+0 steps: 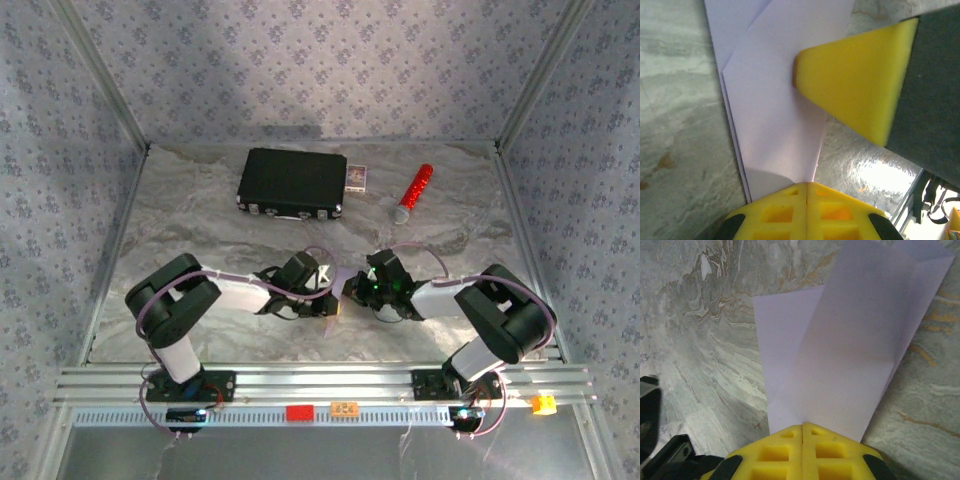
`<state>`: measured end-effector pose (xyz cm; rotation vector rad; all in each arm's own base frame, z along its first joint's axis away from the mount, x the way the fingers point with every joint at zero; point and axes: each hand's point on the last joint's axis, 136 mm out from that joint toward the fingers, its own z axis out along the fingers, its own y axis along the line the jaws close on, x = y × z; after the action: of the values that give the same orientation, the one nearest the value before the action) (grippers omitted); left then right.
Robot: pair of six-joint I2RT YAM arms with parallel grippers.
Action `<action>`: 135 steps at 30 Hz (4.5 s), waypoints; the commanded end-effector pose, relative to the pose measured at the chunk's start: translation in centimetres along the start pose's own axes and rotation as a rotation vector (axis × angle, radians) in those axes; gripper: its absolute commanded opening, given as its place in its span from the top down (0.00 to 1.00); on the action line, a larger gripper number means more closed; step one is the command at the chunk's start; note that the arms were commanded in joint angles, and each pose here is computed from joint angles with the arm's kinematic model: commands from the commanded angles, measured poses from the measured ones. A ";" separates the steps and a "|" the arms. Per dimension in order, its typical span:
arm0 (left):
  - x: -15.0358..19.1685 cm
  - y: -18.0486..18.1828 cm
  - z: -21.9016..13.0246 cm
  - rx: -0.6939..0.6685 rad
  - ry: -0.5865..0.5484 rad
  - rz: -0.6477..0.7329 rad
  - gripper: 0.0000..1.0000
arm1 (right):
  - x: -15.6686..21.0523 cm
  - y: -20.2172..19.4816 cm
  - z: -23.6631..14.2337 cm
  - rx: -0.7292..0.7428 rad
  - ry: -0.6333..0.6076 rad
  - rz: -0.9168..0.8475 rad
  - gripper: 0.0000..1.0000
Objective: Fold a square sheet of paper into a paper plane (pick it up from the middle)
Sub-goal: Perform the fifth fold on the wing at the bottom-center of the table.
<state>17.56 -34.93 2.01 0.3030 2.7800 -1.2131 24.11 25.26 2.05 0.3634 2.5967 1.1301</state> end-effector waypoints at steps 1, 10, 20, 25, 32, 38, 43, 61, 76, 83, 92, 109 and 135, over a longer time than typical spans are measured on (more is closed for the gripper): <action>1.8 3.2 0.3 -0.102 0.052 -0.037 0.97 | 0.2 -2.2 -0.3 0.076 0.002 0.011 0.92; 4.5 6.6 0.2 -0.165 0.080 -0.083 0.99 | -2.6 1.2 -2.4 0.011 -0.025 -0.117 0.89; 3.7 6.0 0.2 -0.160 0.058 -0.075 0.99 | -1.3 2.9 -0.7 -0.033 0.057 -0.163 0.89; 3.7 5.9 0.2 -0.159 0.058 -0.077 0.99 | -1.2 0.3 0.3 0.047 0.063 -0.138 0.90; 4.4 6.3 0.2 -0.166 0.084 -0.082 0.99 | -3.0 -2.1 0.2 0.087 0.043 -0.087 0.90; 4.8 6.6 0.4 -0.182 0.086 -0.086 1.00 | -5.4 -3.7 -0.7 0.117 0.013 -0.053 0.90; 4.8 6.4 0.7 -0.175 0.086 -0.083 1.00 | -7.1 -4.8 -1.2 0.121 -0.011 -0.011 0.90; 4.4 5.6 1.0 -0.154 0.075 -0.070 1.00 | -9.4 0.2 -4.9 0.037 -0.068 -0.107 0.86; 4.1 5.2 0.5 -0.152 0.057 -0.060 1.00 | 1.2 1.1 -1.8 -0.021 0.117 -0.125 0.96; 4.2 5.3 0.6 -0.154 0.060 -0.060 1.00 | 1.7 1.9 -1.7 -0.061 0.126 -0.133 0.96; 4.2 5.2 0.4 -0.156 0.056 -0.059 1.00 | 3.1 -2.0 -0.7 0.049 0.155 -0.092 0.97; 4.4 5.5 0.3 -0.169 0.063 -0.054 1.00 | -1.0 1.6 -1.2 -0.057 0.088 -0.118 0.96; 4.1 5.1 0.3 -0.163 0.058 -0.047 1.00 | -6.9 -1.1 -2.6 -0.068 -0.010 -0.043 0.92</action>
<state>17.49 -34.77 1.94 0.2900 2.7100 -1.2201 29.57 20.18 2.55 0.3555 2.5575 1.2097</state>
